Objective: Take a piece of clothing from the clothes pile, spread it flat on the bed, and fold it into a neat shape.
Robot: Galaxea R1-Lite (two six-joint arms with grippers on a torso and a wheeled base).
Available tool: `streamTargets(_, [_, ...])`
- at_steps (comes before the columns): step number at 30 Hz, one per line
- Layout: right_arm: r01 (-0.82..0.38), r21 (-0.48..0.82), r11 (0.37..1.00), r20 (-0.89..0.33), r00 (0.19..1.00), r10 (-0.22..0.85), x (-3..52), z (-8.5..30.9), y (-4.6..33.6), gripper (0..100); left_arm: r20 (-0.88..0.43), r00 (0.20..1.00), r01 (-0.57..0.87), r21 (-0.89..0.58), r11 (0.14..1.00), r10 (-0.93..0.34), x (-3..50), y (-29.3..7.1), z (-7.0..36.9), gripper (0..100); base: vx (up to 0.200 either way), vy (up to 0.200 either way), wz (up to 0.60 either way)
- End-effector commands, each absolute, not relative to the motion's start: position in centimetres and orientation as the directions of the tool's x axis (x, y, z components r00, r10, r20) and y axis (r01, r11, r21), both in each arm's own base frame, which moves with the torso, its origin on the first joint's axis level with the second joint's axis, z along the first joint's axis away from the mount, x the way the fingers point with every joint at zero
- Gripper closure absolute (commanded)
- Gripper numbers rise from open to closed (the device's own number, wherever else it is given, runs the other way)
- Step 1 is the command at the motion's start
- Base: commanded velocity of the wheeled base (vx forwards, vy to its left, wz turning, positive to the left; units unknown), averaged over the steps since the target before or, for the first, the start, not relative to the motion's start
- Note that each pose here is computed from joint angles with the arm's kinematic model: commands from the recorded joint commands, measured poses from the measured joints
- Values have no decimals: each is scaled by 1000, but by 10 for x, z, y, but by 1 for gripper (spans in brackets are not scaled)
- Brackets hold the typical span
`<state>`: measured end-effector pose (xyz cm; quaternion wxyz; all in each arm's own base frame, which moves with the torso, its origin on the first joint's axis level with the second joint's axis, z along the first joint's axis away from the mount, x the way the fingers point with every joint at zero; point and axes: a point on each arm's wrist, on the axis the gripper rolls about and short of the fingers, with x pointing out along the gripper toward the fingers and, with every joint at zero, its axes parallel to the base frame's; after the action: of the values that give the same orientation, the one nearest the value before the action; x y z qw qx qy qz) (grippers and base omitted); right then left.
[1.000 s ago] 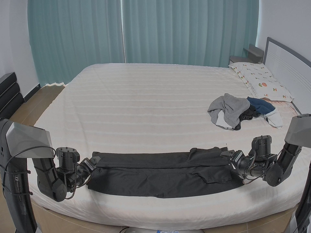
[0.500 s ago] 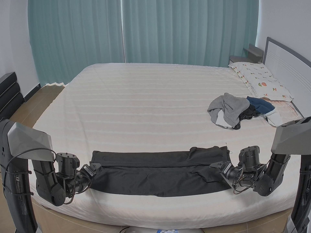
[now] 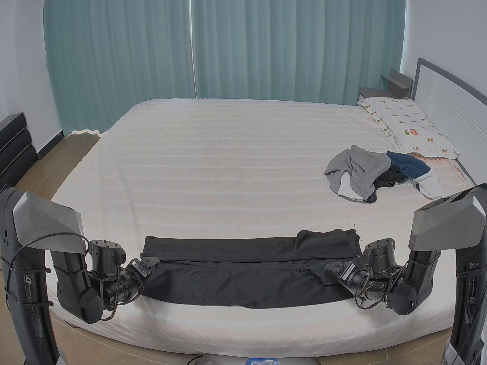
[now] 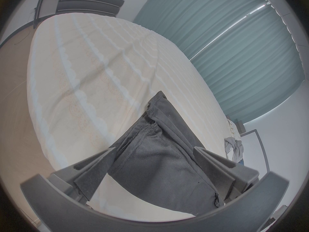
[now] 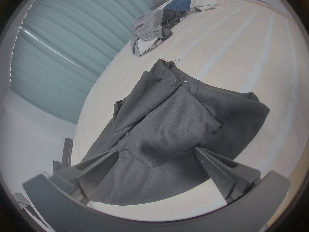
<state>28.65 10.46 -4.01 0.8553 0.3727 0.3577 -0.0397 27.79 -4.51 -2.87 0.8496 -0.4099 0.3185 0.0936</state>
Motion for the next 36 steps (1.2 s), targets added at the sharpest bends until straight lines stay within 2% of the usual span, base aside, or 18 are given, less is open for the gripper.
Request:
streamTargets(1, [344,582,737,-657,732,177,288,-51,105,0,-620,778,-422,-636,646,-101,278,-45,-29,0,0,0,0])
streamTargets(18, [332,588,738,-641,747,174,303,-54,109,0,-620,778,-422,-636,646,-101,278,-45,-30,0,0,0,0])
streamTargets(19, [331,590,736,-639,749,175,304,-53,109,100,-620,778,-422,-636,646,-101,278,-45,-30,0,0,0,0])
streamTargets(36, [339,593,730,-646,741,181,281,-36,102,100,-620,778,-424,-638,643,-101,278,-45,-29,0,0,0,0])
